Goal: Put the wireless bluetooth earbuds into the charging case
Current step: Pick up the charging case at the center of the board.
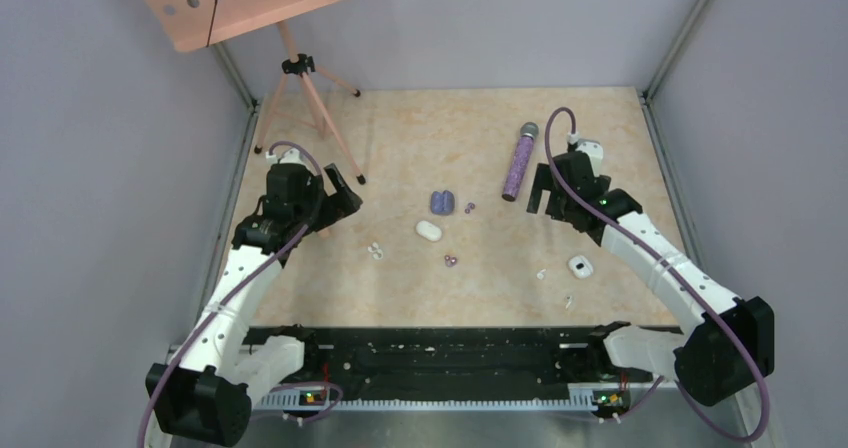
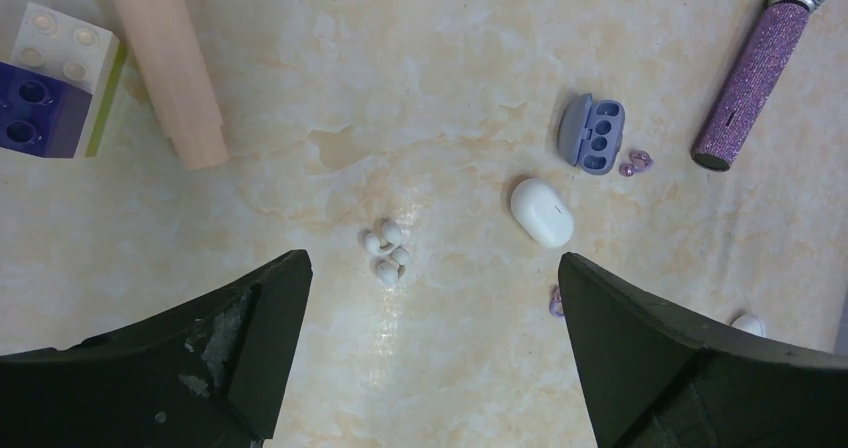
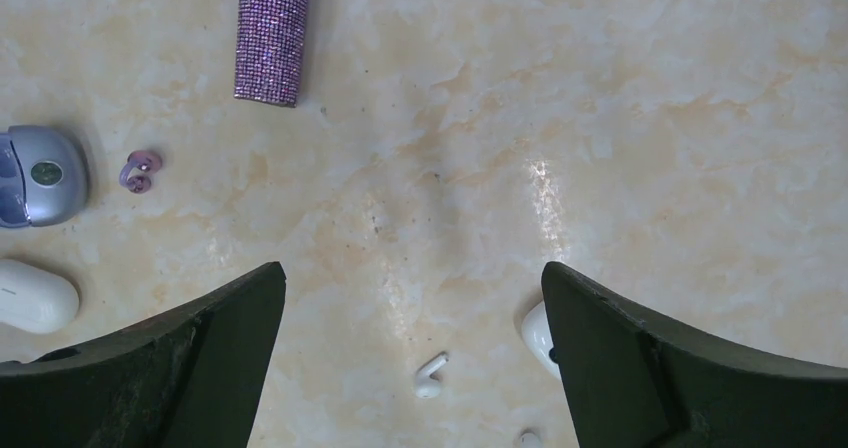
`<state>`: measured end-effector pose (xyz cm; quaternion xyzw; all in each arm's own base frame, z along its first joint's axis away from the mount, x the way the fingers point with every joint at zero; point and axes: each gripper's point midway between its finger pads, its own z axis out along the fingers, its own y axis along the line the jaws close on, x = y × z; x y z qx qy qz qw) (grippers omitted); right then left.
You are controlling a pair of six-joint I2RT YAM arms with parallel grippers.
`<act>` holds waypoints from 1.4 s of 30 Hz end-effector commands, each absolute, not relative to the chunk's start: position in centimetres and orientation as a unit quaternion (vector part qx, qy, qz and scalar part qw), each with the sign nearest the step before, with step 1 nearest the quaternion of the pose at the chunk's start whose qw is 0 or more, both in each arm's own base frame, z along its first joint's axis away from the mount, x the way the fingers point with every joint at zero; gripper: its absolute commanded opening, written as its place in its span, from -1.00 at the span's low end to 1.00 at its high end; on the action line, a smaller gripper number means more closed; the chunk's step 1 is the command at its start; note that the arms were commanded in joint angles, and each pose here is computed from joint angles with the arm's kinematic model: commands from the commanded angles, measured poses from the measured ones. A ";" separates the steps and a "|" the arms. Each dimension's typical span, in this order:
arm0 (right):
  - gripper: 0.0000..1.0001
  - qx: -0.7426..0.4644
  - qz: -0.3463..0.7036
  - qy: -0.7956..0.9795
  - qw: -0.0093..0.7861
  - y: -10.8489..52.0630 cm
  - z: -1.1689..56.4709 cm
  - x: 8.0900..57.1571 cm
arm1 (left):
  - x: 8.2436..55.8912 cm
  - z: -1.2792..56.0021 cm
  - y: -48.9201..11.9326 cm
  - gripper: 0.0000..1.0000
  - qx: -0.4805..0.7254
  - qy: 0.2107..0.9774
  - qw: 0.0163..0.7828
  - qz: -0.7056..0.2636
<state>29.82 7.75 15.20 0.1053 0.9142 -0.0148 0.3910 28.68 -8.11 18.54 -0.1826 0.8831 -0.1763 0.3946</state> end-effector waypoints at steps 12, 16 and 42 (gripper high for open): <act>0.93 0.112 0.076 0.882 0.451 9.5 18.0 29.4 | 28.0 19.7 -11.4 0.93 -0.127 0.875 0.387 -0.263; 0.83 0.103 0.146 0.881 0.437 12.1 17.2 29.1 | 27.0 17.9 -13.8 0.86 -0.117 0.882 0.359 -0.283; 0.03 0.024 0.273 0.906 0.321 32.1 9.3 39.0 | 27.1 17.7 -14.3 0.88 -0.151 0.889 0.373 -0.220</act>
